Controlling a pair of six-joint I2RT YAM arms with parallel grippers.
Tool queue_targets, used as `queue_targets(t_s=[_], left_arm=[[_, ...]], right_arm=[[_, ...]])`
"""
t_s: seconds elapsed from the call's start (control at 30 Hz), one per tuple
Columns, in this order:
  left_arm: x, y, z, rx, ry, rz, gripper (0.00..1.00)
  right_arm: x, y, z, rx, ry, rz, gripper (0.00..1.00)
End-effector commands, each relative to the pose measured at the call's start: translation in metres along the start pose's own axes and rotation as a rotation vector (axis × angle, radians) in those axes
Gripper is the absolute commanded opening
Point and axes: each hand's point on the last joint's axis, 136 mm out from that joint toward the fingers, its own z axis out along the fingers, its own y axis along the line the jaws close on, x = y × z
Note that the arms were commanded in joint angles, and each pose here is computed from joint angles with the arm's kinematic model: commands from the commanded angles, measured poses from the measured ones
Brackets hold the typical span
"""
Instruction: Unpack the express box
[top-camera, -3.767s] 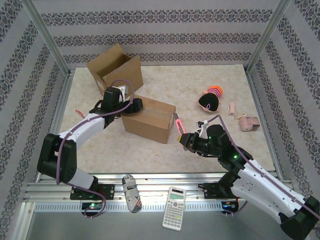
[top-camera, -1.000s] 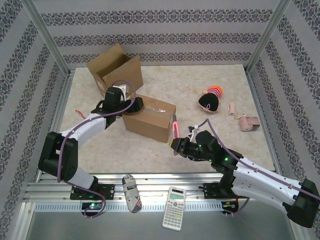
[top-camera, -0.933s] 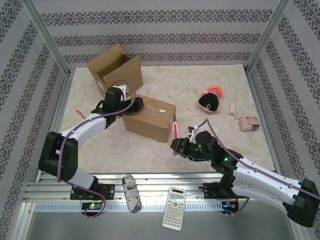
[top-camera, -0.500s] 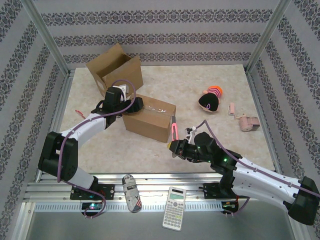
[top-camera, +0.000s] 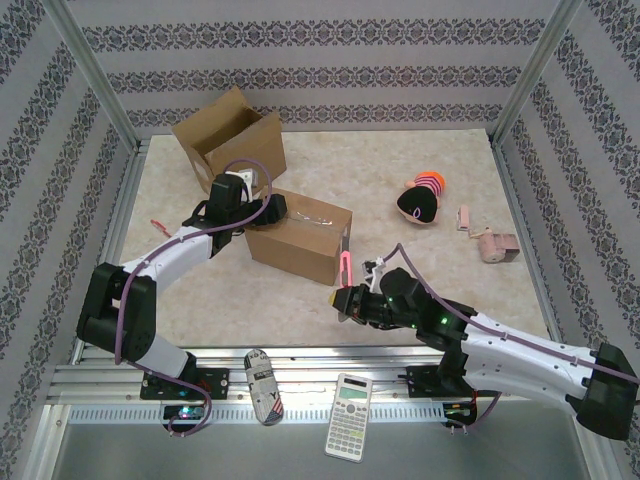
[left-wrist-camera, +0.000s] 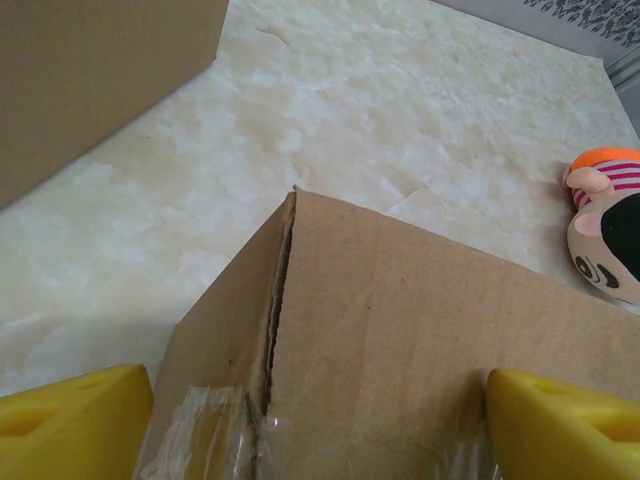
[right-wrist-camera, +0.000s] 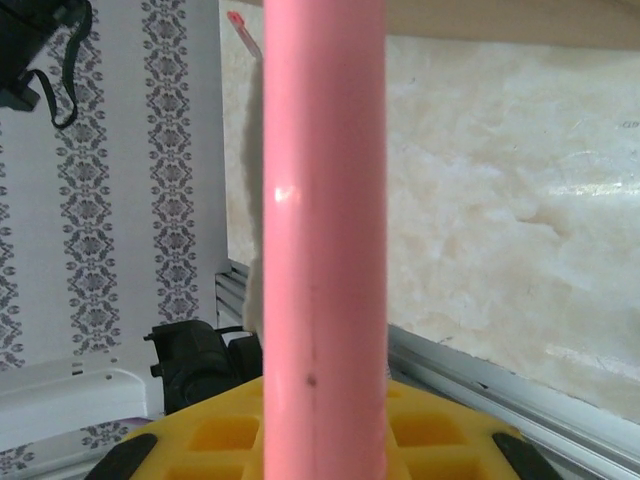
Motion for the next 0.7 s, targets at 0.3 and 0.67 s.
queue_targets(t_s=[0.3, 0.67], left_arm=[[0.147, 0.074, 0.011, -0.263, 0.458, -0.064, 0.86], [0.071, 0.033, -0.006, -0.203, 0.338, -0.011, 0.89]], right_arm=[[0.039, 0.040, -0.006, -0.117, 0.154, -0.119, 0.00], [-0.005, 0.033, -0.083, -0.027, 0.007, -0.192, 0.00]])
